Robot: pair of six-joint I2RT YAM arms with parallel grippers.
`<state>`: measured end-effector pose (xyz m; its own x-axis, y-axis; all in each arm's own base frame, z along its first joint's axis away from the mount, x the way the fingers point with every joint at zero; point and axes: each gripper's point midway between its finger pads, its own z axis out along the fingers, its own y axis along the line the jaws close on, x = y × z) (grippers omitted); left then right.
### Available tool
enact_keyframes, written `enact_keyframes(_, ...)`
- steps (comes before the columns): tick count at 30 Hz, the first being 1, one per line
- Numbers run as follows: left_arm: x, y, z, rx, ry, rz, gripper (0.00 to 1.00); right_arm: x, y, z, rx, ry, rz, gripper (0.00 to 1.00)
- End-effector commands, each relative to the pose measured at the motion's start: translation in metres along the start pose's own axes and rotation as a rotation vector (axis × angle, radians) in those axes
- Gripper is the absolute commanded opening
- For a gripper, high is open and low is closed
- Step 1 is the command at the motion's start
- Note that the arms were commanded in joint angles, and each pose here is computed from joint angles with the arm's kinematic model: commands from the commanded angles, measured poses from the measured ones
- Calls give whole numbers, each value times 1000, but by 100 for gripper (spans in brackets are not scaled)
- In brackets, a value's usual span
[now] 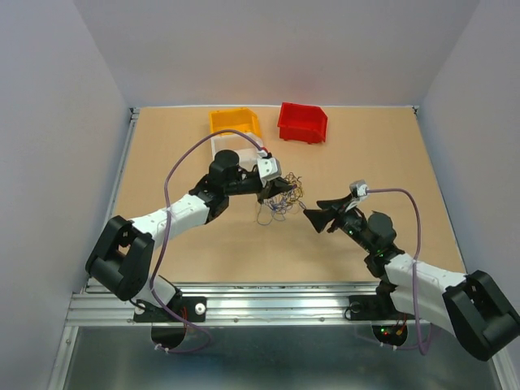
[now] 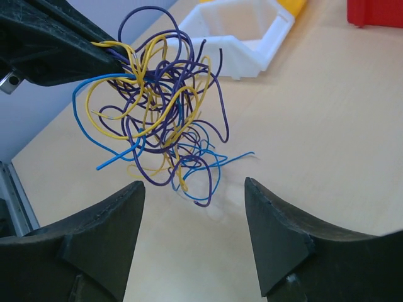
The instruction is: Untangle the cables
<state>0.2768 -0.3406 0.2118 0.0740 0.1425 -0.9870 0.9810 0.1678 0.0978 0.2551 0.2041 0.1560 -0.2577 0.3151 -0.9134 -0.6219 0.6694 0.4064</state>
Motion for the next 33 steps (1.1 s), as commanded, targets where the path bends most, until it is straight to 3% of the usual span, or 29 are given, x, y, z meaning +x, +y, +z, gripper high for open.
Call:
enact_keyframes(1,-24,-12,-1,64,-63,33,0,-23,25,10,-130,-82,-52,68)
enact_keyframes(6,-24,-21,3,102,-61,33,0,-23,35,24,-168,-73,-68,68)
enact_keyframes(14,-19,-31,7,156,-44,51,0,-23,50,46,-220,-86,-91,53)
enact_keyframes(16,-20,-37,6,190,-45,51,0,-19,48,52,-208,-75,-87,42)
enact_keyframes(17,-21,-40,5,205,-48,60,0,-19,49,56,-208,-76,-89,29)
enact_keyframes(19,-22,-42,5,214,-44,57,0,-13,45,60,-185,-62,-77,15)
enact_keyframes(21,-25,-37,4,187,-39,74,0,-15,31,62,-104,-82,-51,1)
enact_keyframes(25,-48,-22,-11,44,-58,138,0,-8,-15,48,142,-122,31,1)
enact_keyframes(26,-54,-20,-16,15,-67,152,0,-10,-38,42,277,-144,51,0)
enact_keyframes(27,-65,-14,-25,-55,-89,172,0,-2,-65,32,435,-133,72,0)
enact_keyframes(28,-70,-11,-30,-96,-99,177,0,-10,-62,34,427,-156,90,0)
enact_keyframes(29,-72,-8,-36,-135,-107,177,0,-6,-85,20,573,-153,86,0)
enact_keyframes(33,-95,23,-69,-406,-166,165,0,-9,-122,-19,836,-224,110,1)
